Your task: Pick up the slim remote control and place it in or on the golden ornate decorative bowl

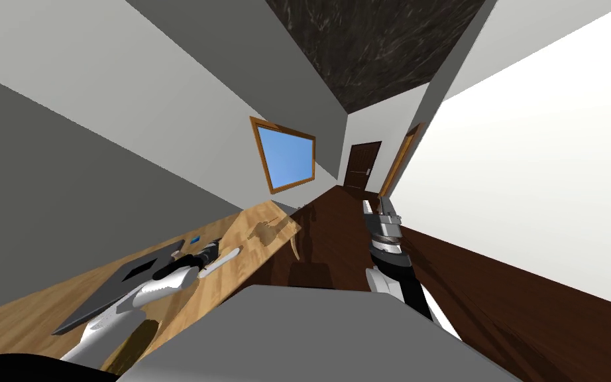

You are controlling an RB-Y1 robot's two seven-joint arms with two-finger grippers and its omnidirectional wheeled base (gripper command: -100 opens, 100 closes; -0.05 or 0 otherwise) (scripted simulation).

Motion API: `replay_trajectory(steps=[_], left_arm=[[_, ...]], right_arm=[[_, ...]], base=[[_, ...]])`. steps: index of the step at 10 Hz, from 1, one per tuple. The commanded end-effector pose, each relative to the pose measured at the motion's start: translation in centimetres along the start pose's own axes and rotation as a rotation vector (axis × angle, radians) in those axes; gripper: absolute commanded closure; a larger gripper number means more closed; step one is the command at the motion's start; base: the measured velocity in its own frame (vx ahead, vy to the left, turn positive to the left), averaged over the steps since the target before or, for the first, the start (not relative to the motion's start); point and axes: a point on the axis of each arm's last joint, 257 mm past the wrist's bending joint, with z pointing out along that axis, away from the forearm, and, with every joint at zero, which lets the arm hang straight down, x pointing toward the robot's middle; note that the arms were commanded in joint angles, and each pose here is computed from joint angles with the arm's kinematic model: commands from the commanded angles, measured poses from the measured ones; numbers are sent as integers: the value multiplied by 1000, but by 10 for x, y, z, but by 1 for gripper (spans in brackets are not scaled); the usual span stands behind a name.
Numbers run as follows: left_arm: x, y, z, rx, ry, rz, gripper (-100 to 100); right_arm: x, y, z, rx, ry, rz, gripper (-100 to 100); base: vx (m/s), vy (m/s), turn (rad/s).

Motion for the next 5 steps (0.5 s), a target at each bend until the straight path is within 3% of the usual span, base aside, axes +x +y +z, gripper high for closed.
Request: replay_trajectory(steps=[1,4,5], left_arm=[[-16,15,2,-64,-22,-45,-100],[-41,49,0,-174,-64,-99,-100],[-41,50,0,-177,-64,-99,-100]], right_arm=[[0,0,0,0,0,0,0],[0,0,0,0,0,0,0],[0,0,0,0,0,0,0]], base=[[0,11,-207],[-3,27,-141],[-1,17,9]])
